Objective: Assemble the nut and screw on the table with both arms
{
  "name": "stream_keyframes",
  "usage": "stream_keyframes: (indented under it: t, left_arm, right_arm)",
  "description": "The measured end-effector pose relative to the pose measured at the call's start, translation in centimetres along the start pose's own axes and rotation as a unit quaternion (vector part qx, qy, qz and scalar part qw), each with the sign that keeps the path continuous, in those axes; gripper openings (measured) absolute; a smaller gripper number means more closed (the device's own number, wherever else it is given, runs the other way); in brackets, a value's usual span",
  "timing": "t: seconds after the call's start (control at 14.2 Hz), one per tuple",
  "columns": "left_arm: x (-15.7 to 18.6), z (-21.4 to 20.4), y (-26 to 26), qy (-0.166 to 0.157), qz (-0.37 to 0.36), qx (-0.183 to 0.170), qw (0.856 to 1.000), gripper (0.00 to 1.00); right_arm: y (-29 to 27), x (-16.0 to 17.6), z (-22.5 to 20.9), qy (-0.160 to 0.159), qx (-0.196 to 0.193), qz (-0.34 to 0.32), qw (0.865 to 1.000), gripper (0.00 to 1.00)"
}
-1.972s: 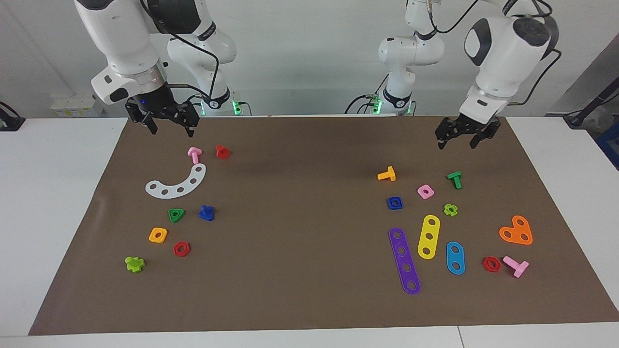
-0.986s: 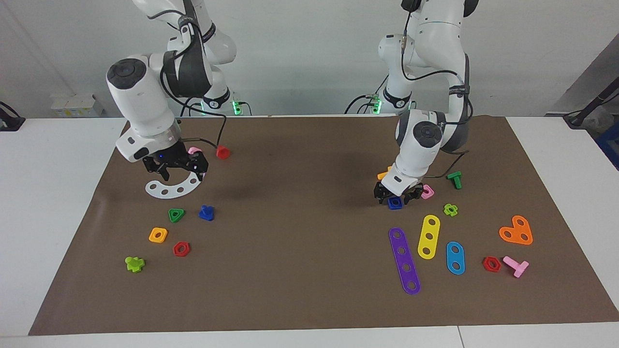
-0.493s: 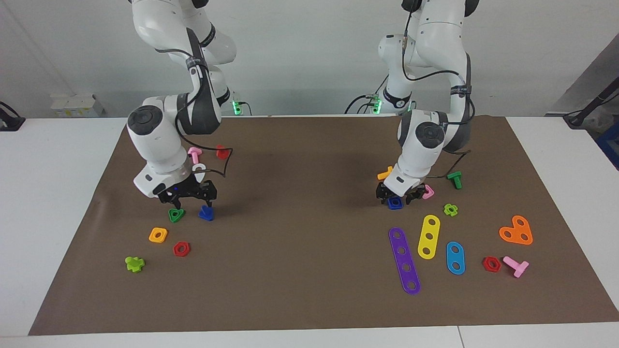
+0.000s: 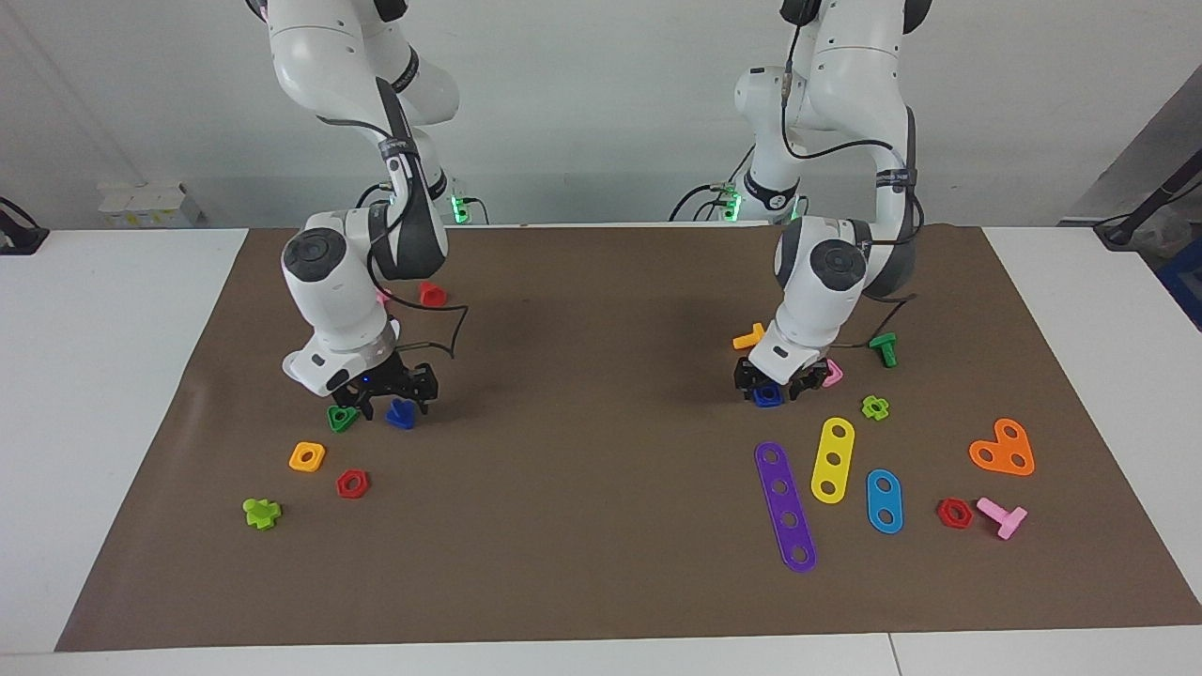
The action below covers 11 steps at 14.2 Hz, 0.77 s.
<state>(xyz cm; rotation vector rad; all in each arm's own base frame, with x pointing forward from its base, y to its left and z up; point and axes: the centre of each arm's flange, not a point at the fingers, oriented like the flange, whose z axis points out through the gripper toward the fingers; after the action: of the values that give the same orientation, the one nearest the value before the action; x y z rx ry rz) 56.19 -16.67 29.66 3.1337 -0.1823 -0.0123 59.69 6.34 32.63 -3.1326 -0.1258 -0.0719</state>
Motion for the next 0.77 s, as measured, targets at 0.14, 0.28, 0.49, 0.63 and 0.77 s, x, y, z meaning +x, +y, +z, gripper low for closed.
stream_keyframes:
  t: [0.14, 0.28, 0.49, 0.63, 0.77]
  left_arm:
    - [-0.1, 0.2, -0.3, -0.002, 0.001, 0.0, 1.0, 0.57]
    - [-0.1, 0.2, -0.4, -0.002, 0.001, 0.0, 1.0, 0.46]
    - [0.0, -0.2, -0.4, -0.015, 0.001, 0.002, 1.0, 0.46]
    - [0.9, -2.3, -0.3, -0.029, -0.003, 0.002, 1.0, 0.46]
    - [2.1, -5.7, -0.3, -0.043, -0.015, -0.011, 0.999, 0.46]
  right_arm:
    - [0.0, -0.4, 0.4, -0.005, 0.0, 0.0, 1.0, 0.81]
    - [0.0, -0.8, 0.8, -0.01, 0.0, 0.0, 1.0, 0.74]
    - [0.0, -1.1, 1.0, -0.013, -0.001, 0.0, 1.0, 0.57]
    - [0.0, -1.1, 0.9, -0.013, -0.001, -0.002, 1.0, 0.35]
    - [0.0, -1.1, 0.6, -0.01, -0.001, -0.012, 1.0, 0.19]
